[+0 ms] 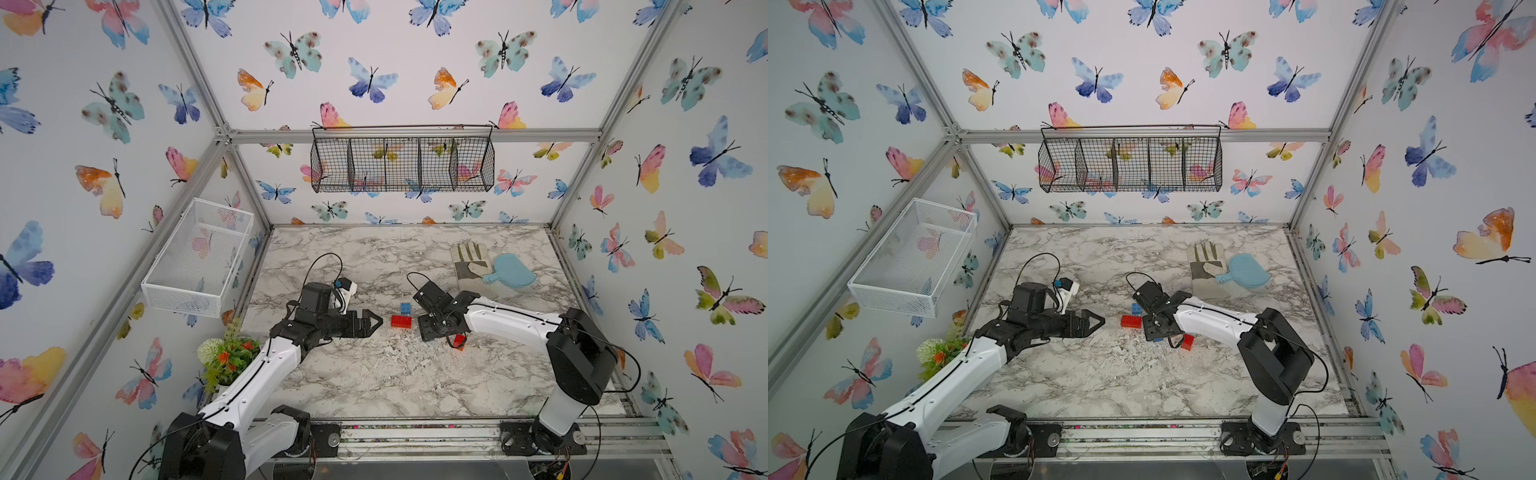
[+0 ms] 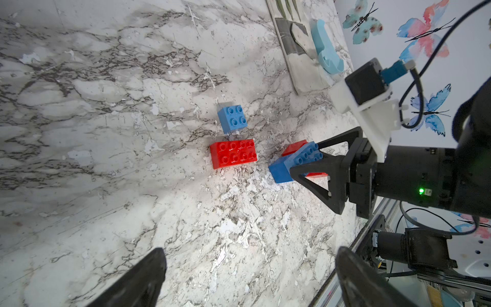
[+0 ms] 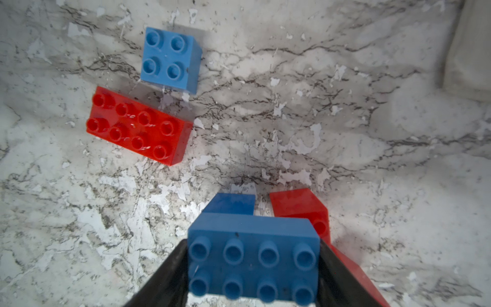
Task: Assemble a giraffe with lego
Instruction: Assemble the lego brick with the lego brick.
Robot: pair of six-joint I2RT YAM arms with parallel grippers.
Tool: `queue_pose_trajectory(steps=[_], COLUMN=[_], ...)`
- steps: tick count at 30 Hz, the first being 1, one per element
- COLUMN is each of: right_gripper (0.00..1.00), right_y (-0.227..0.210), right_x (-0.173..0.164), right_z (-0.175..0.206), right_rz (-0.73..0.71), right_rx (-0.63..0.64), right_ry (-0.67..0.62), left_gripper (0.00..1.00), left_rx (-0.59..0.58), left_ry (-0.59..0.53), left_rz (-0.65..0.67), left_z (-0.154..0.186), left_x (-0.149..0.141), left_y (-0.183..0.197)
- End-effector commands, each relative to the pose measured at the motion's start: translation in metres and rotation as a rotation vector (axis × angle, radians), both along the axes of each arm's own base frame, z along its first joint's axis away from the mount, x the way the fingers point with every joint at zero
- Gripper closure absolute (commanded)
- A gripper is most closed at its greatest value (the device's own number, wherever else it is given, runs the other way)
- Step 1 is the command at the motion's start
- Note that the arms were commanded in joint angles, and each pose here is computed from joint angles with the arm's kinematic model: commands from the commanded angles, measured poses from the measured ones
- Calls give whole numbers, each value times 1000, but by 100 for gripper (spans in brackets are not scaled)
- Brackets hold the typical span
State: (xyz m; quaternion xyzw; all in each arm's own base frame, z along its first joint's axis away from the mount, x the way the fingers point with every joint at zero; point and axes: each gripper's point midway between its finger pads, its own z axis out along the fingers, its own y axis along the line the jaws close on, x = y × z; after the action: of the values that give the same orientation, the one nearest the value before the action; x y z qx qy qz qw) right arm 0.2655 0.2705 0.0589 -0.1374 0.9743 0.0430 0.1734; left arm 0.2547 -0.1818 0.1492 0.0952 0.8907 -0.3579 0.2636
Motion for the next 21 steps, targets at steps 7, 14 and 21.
queue_pose_trajectory(steps=[7, 14, 21], right_gripper=[26, 18, 16], right_y=[-17, -16, -11], right_x=[-7, -4, 4], right_z=[-14, -9, 6], right_rz=[-1, 29, 54], right_rx=[-72, -85, -77], right_ry=[31, 20, -19], left_gripper=[2, 2, 2], left_rx=[10, 13, 13], left_ry=[0, -1, 5], left_rz=[-8, -5, -5], left_z=[-2, -2, -3], left_x=[-2, -2, -2], left_y=[0, 0, 0])
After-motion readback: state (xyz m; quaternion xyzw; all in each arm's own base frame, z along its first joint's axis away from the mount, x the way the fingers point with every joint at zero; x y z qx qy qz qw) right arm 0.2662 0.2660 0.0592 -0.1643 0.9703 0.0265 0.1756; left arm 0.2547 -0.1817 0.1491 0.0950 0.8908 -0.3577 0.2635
